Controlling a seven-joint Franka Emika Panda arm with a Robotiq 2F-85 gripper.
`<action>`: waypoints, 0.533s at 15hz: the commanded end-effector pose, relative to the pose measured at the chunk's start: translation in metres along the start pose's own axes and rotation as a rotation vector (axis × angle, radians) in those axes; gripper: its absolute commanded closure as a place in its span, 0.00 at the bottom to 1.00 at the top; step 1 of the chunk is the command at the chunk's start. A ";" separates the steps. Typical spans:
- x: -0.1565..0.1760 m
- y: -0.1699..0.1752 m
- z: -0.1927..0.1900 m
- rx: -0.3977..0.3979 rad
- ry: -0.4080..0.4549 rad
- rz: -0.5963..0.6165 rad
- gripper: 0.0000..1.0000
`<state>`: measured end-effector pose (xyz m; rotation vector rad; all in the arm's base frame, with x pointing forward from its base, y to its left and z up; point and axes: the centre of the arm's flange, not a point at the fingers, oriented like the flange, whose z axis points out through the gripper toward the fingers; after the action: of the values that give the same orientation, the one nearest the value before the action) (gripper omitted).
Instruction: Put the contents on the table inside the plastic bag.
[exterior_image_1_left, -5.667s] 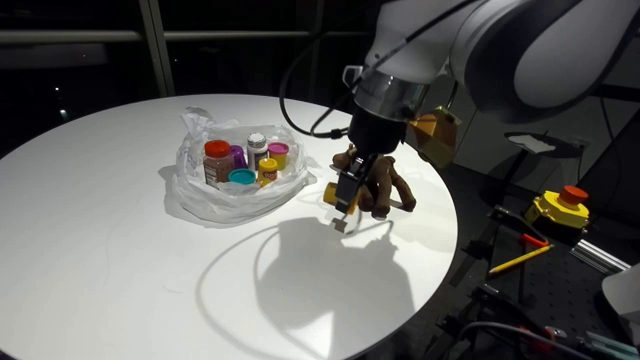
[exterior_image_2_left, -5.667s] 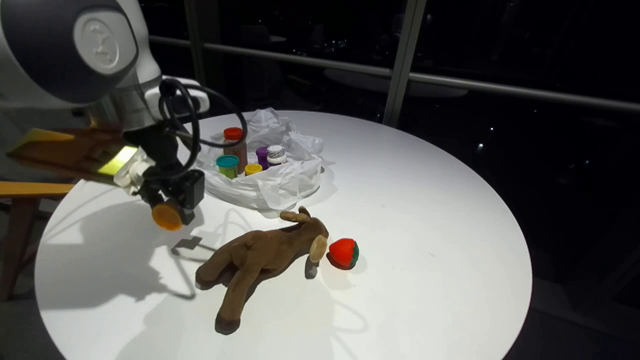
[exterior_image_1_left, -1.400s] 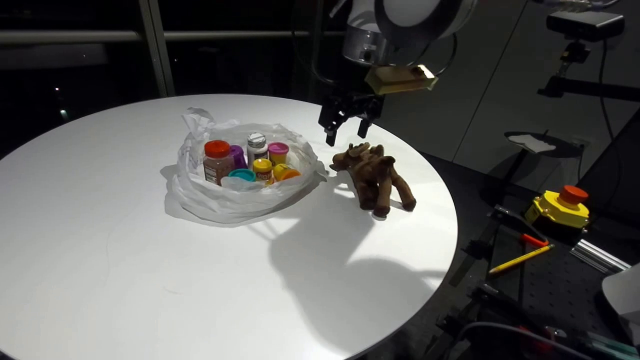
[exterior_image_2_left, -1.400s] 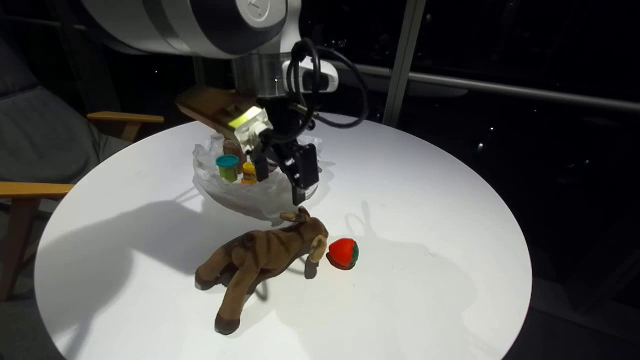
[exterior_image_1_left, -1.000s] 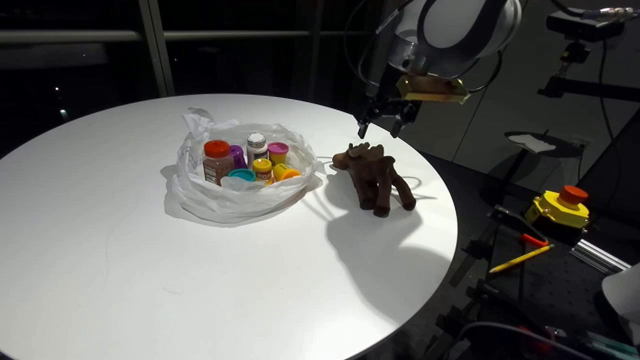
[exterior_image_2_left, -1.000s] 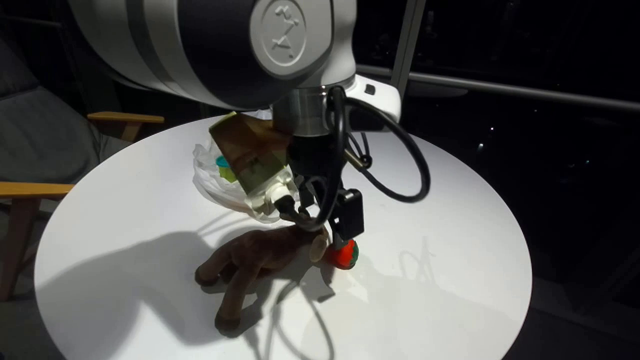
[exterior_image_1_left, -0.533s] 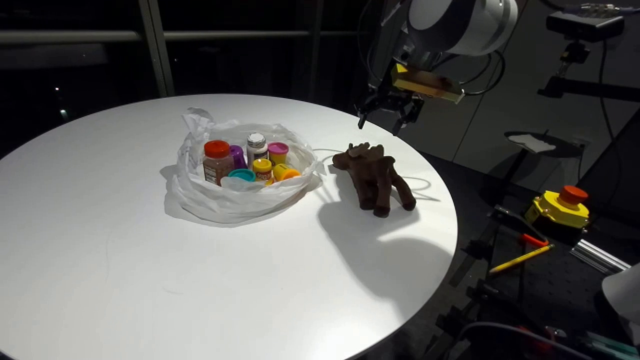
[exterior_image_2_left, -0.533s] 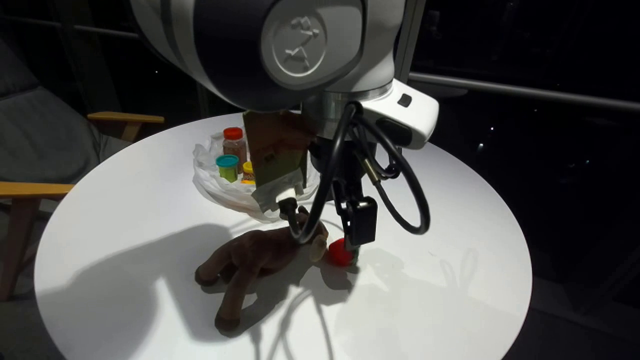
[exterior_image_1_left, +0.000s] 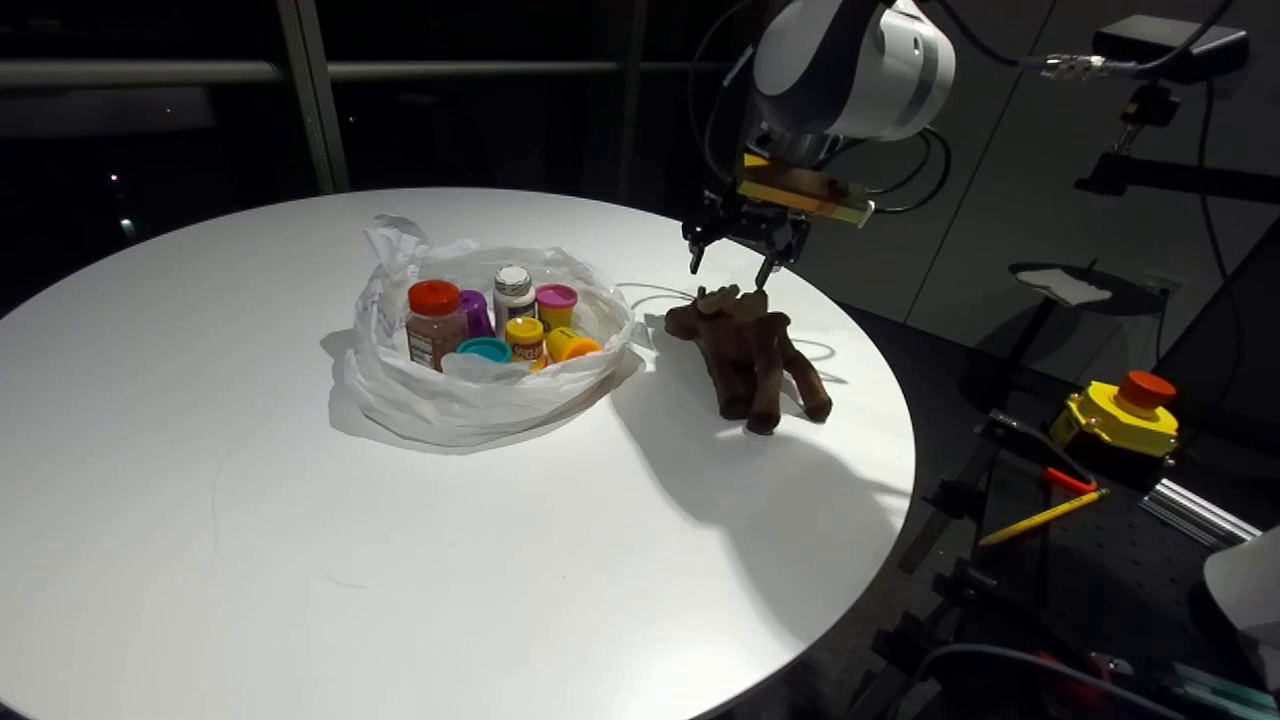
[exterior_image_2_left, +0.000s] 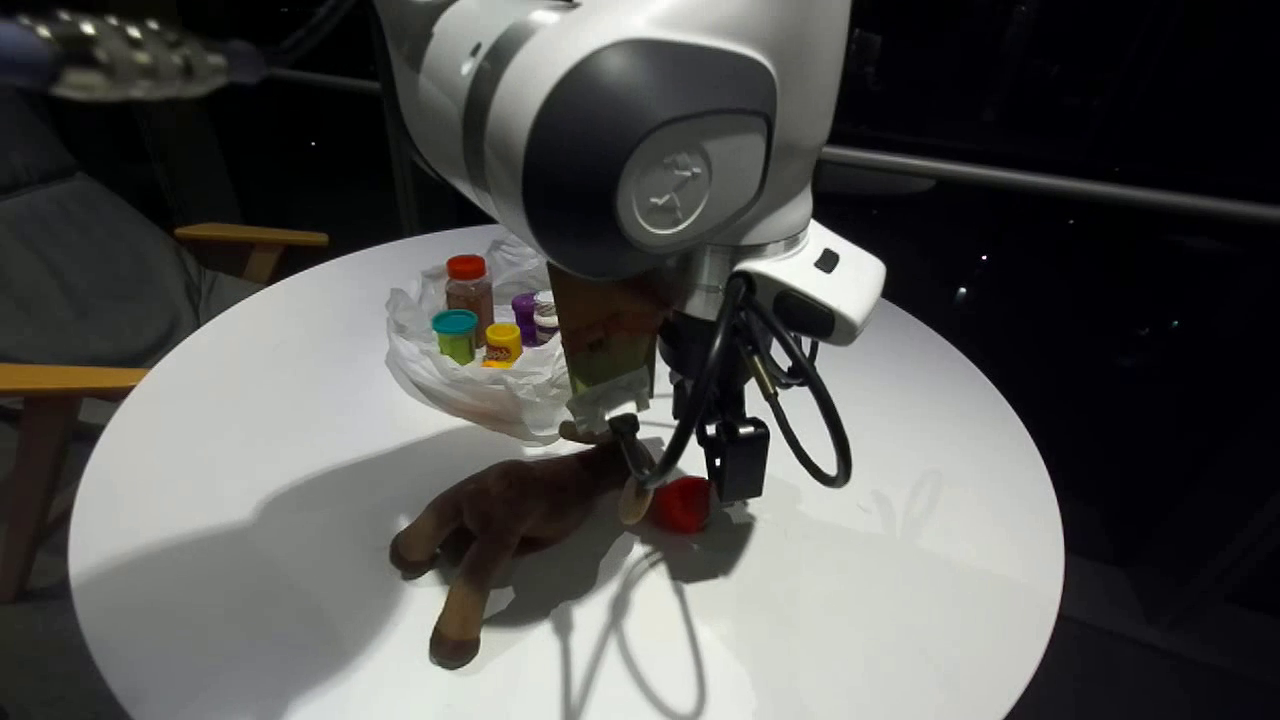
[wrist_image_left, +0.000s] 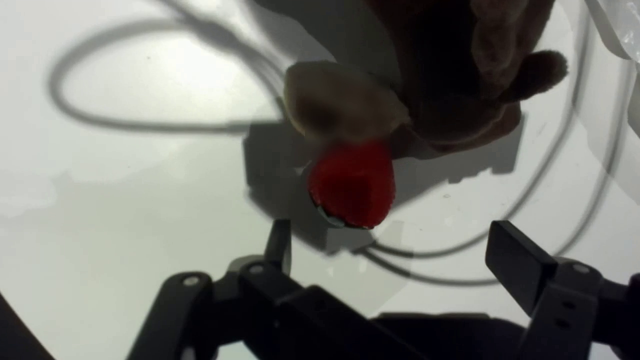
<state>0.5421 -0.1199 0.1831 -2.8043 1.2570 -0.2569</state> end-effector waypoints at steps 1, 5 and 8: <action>0.017 -0.006 0.020 -0.020 -0.031 0.027 0.00; 0.018 -0.005 0.035 -0.049 -0.072 0.035 0.01; 0.019 -0.003 0.039 -0.056 -0.087 0.046 0.30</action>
<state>0.5527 -0.1271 0.1460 -2.8203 1.2934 -0.1155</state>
